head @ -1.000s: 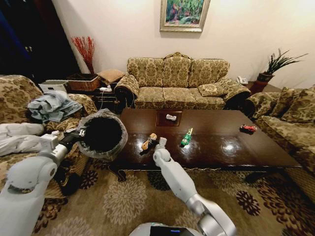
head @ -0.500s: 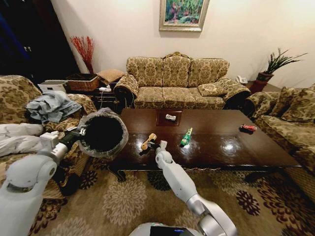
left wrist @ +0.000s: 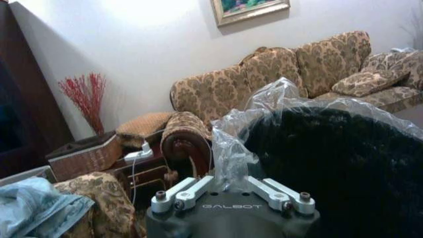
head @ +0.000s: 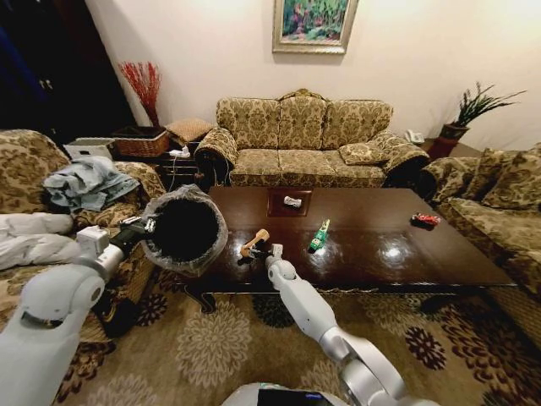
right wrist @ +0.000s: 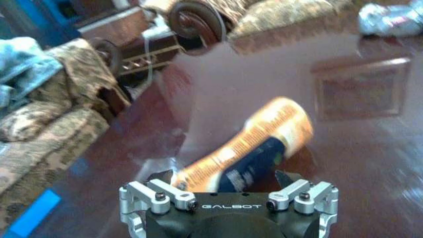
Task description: Move to the front of the table and place the trash on the table into the trash bin.
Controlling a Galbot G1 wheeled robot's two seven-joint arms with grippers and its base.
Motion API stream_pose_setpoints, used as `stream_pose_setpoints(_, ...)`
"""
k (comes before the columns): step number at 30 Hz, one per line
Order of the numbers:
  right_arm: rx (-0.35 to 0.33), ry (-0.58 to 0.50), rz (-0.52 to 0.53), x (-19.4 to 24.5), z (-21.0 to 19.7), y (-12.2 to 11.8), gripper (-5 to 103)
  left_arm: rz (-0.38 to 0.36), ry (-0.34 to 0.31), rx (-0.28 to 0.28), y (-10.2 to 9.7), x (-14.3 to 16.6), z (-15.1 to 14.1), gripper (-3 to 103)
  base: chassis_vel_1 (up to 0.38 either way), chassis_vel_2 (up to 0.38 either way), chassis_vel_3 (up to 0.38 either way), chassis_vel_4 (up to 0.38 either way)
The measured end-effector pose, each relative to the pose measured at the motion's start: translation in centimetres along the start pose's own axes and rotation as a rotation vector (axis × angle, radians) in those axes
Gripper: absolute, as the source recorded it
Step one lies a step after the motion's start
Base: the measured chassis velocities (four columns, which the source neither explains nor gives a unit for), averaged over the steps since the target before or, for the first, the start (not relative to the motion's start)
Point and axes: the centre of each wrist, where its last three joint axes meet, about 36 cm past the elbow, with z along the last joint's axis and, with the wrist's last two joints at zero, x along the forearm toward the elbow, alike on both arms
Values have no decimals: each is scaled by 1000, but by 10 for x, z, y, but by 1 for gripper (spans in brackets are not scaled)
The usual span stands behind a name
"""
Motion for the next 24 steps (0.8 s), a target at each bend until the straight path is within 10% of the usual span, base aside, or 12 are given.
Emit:
stream_pose_setpoints(16,-193,36,-37,-23,-18,-34,100,22,18,10,-4,-5,10,4,0,0,0,0)
stream_pose_setpoints(24,-86,-2,-99,-11,0,-24,100,12,15,9,2,-10,11,4,0,0,0,0)
